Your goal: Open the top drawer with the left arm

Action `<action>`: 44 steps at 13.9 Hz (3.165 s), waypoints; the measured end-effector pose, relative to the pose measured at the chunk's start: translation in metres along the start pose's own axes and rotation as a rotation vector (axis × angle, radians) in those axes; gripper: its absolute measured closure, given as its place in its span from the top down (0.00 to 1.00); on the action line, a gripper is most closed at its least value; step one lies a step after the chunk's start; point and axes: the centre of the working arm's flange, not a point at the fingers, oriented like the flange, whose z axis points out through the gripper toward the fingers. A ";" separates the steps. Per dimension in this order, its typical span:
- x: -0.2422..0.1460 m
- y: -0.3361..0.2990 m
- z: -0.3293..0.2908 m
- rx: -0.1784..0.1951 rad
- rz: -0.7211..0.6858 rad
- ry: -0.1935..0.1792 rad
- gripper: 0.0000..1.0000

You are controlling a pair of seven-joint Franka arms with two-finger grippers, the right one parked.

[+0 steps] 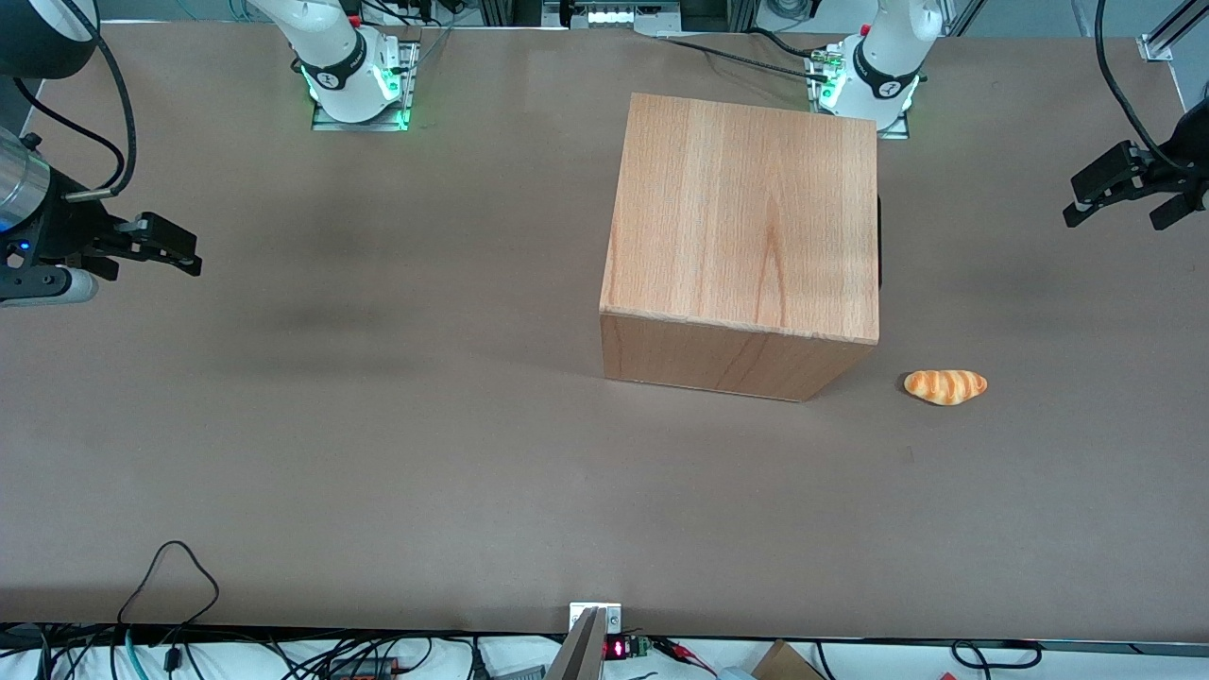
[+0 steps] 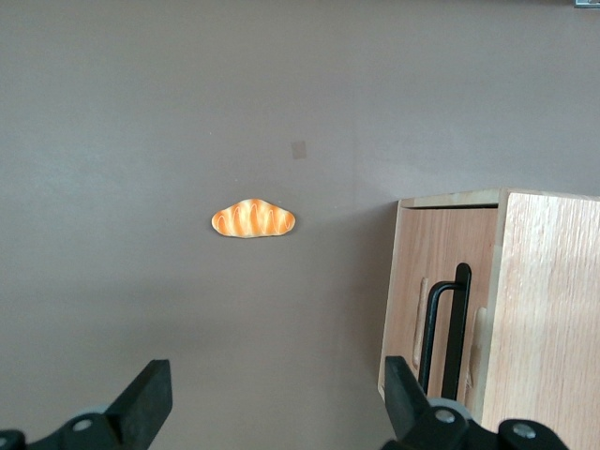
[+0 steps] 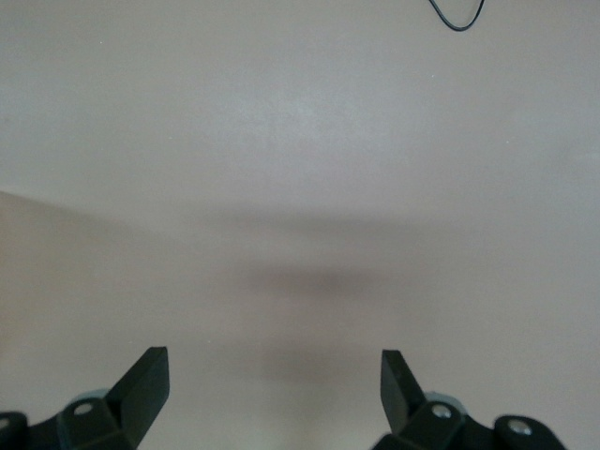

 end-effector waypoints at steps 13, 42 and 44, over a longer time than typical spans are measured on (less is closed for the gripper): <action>0.004 0.010 0.047 -0.057 0.005 -0.146 1.00; -0.022 0.052 0.229 -0.249 -0.038 -0.310 1.00; -0.022 0.055 0.234 -0.255 -0.035 -0.318 1.00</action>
